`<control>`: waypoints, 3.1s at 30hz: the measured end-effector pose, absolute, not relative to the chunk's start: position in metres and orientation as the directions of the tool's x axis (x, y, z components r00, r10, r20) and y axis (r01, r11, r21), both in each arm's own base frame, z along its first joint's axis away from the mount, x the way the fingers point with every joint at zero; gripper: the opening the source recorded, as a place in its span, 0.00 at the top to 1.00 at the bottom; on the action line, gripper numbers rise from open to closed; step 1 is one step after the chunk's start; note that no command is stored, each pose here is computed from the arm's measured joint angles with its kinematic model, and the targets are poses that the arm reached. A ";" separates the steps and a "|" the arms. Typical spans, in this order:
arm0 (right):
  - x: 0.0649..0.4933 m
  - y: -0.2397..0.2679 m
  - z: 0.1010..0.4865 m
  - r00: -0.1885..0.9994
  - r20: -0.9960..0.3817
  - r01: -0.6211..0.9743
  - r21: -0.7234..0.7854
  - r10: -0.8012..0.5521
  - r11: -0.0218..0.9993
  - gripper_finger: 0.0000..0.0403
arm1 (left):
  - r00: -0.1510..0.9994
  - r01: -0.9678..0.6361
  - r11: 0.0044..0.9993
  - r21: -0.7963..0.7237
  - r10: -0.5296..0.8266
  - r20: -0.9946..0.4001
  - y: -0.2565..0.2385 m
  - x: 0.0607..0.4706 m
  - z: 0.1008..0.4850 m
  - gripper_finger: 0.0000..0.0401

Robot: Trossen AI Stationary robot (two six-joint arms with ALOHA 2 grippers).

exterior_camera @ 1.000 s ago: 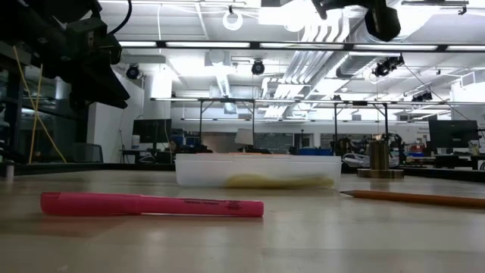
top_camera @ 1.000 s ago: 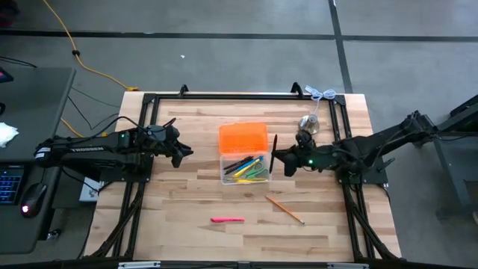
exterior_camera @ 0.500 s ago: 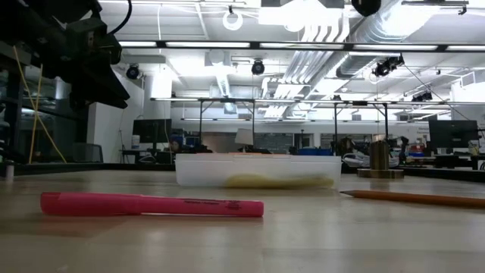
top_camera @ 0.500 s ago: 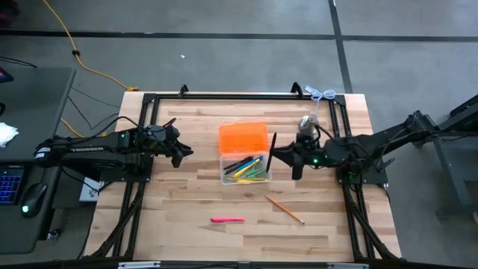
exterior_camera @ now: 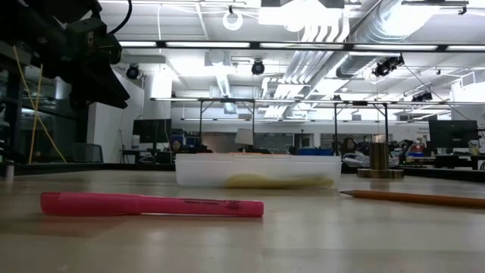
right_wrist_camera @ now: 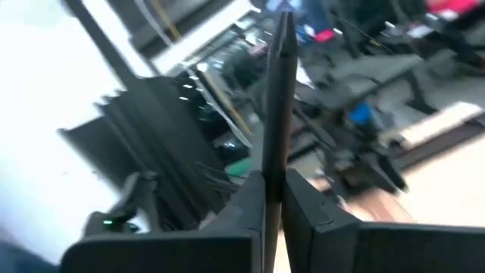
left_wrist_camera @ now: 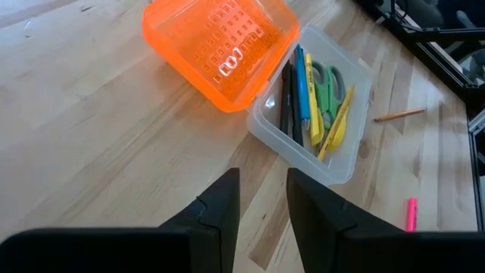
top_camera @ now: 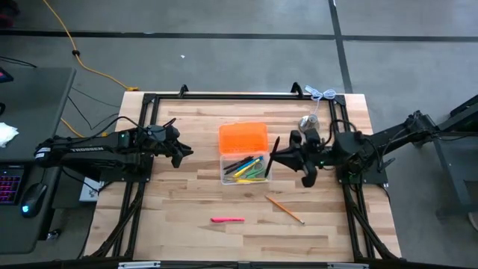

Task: Pick & place school supplies into a supply box
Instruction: Put the black pen into the orange supply box

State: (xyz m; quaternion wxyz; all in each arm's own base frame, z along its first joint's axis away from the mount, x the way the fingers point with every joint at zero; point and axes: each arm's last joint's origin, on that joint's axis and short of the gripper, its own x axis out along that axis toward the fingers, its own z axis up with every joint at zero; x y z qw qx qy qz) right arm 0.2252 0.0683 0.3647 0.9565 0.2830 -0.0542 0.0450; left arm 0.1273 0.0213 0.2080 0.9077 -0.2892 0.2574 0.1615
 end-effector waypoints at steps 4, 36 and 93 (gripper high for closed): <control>0.223 0.070 0.374 0.965 0.227 -0.227 0.468 0.132 0.854 0.98 | 0.815 -0.442 0.781 -0.442 0.144 -0.561 0.021 0.127 0.208 0.65; 0.207 0.080 0.402 0.668 0.506 -0.570 -0.123 0.546 0.812 0.98 | 0.815 -0.443 0.780 -0.442 0.145 -0.561 0.021 0.127 0.208 0.65; 0.235 0.065 0.334 0.975 -0.121 0.212 0.757 -0.186 0.618 0.98 | 0.816 -0.461 0.745 -0.482 0.143 -0.560 0.021 0.127 0.208 0.65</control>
